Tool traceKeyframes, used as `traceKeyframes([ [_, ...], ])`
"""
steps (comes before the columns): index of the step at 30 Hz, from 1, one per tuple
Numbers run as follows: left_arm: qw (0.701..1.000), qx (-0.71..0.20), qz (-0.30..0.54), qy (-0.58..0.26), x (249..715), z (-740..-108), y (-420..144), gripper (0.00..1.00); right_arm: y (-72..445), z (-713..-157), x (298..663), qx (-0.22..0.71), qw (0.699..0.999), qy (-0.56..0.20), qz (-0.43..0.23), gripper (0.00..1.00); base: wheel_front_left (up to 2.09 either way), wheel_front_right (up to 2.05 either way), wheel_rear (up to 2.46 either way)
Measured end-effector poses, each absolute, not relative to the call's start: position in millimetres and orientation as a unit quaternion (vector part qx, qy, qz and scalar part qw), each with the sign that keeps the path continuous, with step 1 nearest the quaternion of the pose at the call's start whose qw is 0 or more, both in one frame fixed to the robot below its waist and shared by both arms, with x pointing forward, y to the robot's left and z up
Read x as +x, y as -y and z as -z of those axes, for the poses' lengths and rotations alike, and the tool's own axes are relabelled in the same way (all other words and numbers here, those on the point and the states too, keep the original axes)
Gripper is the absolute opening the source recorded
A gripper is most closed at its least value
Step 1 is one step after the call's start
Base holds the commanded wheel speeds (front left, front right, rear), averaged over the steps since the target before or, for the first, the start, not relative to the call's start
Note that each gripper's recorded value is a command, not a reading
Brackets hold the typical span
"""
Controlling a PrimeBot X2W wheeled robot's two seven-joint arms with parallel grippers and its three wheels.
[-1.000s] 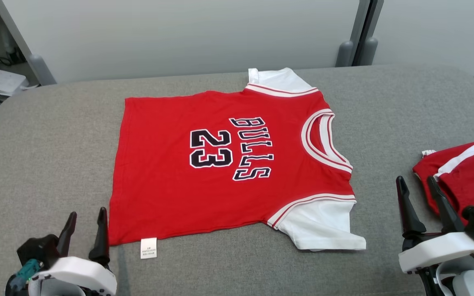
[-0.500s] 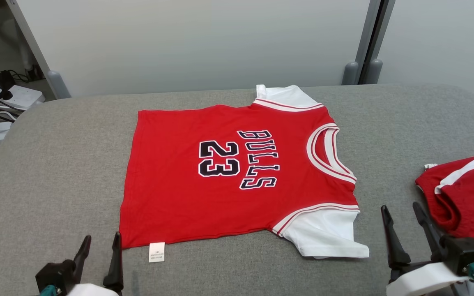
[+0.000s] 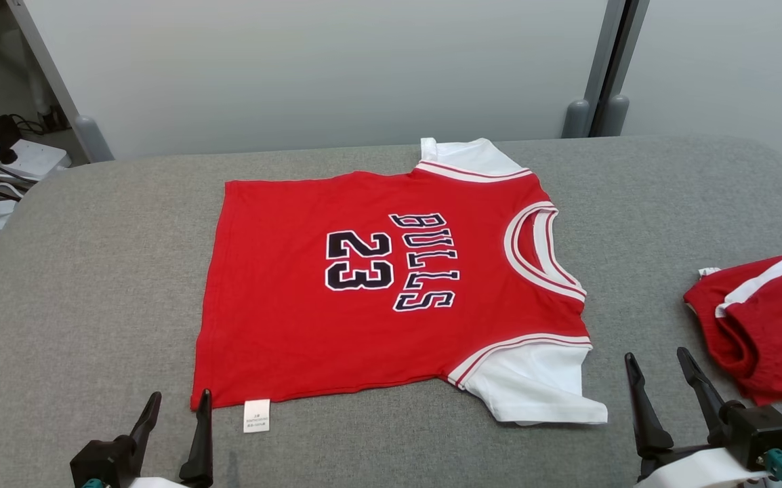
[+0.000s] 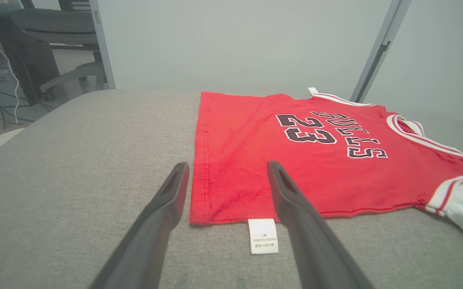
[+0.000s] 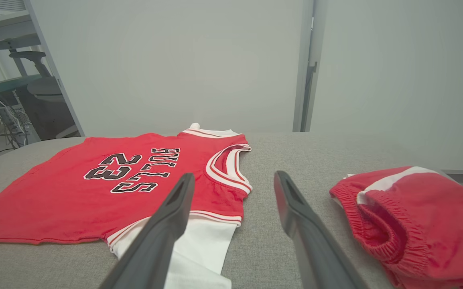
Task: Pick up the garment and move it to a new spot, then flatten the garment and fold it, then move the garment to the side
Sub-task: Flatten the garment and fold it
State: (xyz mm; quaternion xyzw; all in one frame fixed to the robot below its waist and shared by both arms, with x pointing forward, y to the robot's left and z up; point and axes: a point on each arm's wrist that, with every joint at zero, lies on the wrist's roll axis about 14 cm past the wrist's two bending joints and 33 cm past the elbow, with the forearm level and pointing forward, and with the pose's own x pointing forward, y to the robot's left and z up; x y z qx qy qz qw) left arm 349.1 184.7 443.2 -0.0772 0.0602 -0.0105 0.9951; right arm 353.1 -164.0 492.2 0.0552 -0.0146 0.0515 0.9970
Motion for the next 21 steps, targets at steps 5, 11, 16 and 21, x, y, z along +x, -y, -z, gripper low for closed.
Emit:
traceKeyframes([
  [5, 0.995, -0.078, 0.016, -0.063, 348, -442, -181, 1.00, 163, -492, 353, 0.056, 0.997, 0.014, -0.052, 1.00, 0.00, 0.00, 0.00],
  [11, 0.994, -0.079, 0.018, -0.069, 347, -438, -178, 1.00, 162, -487, 353, 0.057, 0.997, 0.006, -0.053, 1.00, 0.00, 0.00, 0.00],
  [16, 0.994, -0.079, 0.021, -0.075, 346, -434, -176, 1.00, 161, -479, 352, 0.059, 0.997, -0.007, -0.052, 1.00, 0.00, 0.00, 0.00],
  [21, 0.992, -0.078, 0.026, -0.096, 342, -422, -173, 1.00, 155, -452, 346, 0.064, 0.995, -0.051, -0.058, 1.00, 0.00, 0.00, 0.00],
])
